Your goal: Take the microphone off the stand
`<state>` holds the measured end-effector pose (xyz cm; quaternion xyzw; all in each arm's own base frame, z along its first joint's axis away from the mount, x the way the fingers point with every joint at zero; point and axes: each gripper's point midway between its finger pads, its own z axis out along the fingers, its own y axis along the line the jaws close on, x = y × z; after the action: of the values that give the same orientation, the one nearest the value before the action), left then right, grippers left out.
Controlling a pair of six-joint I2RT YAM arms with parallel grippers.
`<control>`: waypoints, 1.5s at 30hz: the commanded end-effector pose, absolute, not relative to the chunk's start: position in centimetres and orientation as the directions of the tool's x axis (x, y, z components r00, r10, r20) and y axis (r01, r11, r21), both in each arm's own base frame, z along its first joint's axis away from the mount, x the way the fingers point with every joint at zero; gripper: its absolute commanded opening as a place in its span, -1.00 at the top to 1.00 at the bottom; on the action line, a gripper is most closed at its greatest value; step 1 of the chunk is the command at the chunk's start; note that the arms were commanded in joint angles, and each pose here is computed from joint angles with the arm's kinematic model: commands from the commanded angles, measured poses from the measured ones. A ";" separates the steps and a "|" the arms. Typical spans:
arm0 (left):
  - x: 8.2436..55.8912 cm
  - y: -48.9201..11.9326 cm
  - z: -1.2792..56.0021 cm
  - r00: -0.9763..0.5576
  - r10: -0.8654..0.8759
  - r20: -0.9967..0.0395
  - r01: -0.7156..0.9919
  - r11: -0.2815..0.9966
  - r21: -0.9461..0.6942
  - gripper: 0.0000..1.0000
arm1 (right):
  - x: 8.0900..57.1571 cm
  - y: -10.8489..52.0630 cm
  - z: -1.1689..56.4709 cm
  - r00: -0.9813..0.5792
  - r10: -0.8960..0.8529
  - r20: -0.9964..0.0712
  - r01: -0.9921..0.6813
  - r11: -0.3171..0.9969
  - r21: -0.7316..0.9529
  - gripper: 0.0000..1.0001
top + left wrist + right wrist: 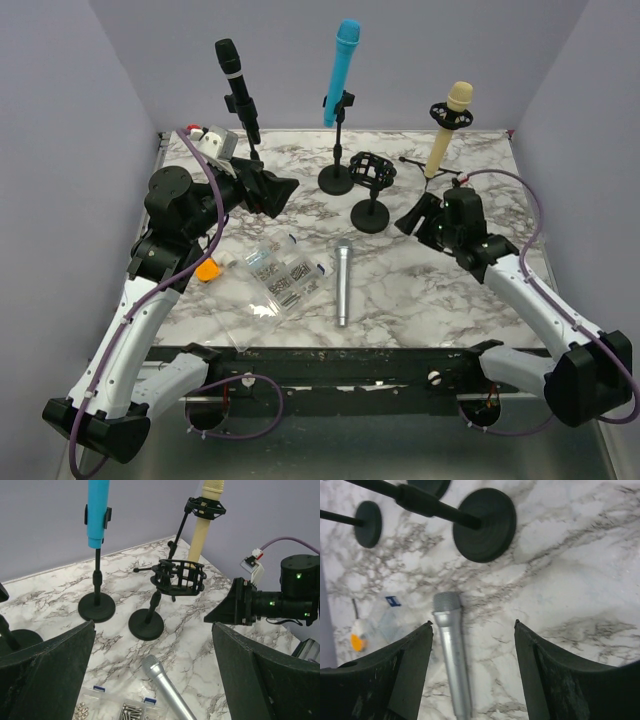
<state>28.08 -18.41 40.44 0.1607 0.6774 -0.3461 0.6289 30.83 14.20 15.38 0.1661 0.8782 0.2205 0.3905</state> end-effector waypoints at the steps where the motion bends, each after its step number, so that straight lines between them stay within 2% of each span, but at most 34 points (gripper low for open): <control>1: 27.8 -18.7 40.7 -0.156 -0.222 -0.962 0.671 0.691 -0.269 -0.98 | 32.5 16.7 21.5 -0.623 0.494 -0.607 -0.001 0.775 0.632 -0.34; 5: 27.8 -18.7 40.7 -0.159 -0.223 -0.962 0.672 0.689 -0.270 -0.98 | 34.7 16.6 25.5 -0.558 0.562 -0.611 -0.012 0.731 0.683 -0.33; 11: 27.8 -18.8 40.6 -0.161 -0.223 -0.961 0.674 0.687 -0.272 -0.98 | 38.2 15.9 28.9 -0.491 0.679 -0.546 0.009 0.631 0.776 -0.32; 18: 27.8 -19.0 40.6 -0.170 -0.225 -0.959 0.680 0.678 -0.280 -0.97 | 41.3 17.5 28.8 -0.532 0.691 -0.489 -0.034 0.560 0.828 -0.35; 22: 27.8 -19.0 40.6 -0.170 -0.225 -0.959 0.683 0.675 -0.279 -0.97 | 42.6 19.0 28.3 -0.568 0.681 -0.462 -0.074 0.516 0.853 -0.53; 25: 28.0 -19.0 40.5 -0.173 -0.220 -0.960 0.678 0.680 -0.278 -0.97 | 43.1 19.4 27.6 -0.579 0.691 -0.433 -0.065 0.490 0.869 -0.54; 28: 28.0 -19.0 40.5 -0.175 -0.220 -0.960 0.678 0.680 -0.279 -0.98 | 43.4 19.7 26.9 -0.590 0.696 -0.408 -0.057 0.468 0.882 -0.48; 31: 27.9 -19.1 40.5 -0.176 -0.222 -0.959 0.684 0.673 -0.282 -0.98 | 43.4 19.8 26.4 -0.593 0.703 -0.393 -0.048 0.457 0.888 -0.28; 39: 27.8 -19.2 40.6 -0.180 -0.226 -0.957 0.687 0.668 -0.286 -0.98 | 43.3 19.9 24.6 -0.606 0.717 -0.344 -0.003 0.431 0.903 -0.21; 45: 27.7 -19.2 40.7 -0.181 -0.228 -0.957 0.689 0.665 -0.289 -0.97 | 43.1 19.8 23.2 -0.610 0.711 -0.350 0.013 0.451 0.892 -0.17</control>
<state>28.03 -19.01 39.96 0.1652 0.6819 -0.3613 0.6142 43.34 19.62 25.71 0.2354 0.7496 0.4764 0.3947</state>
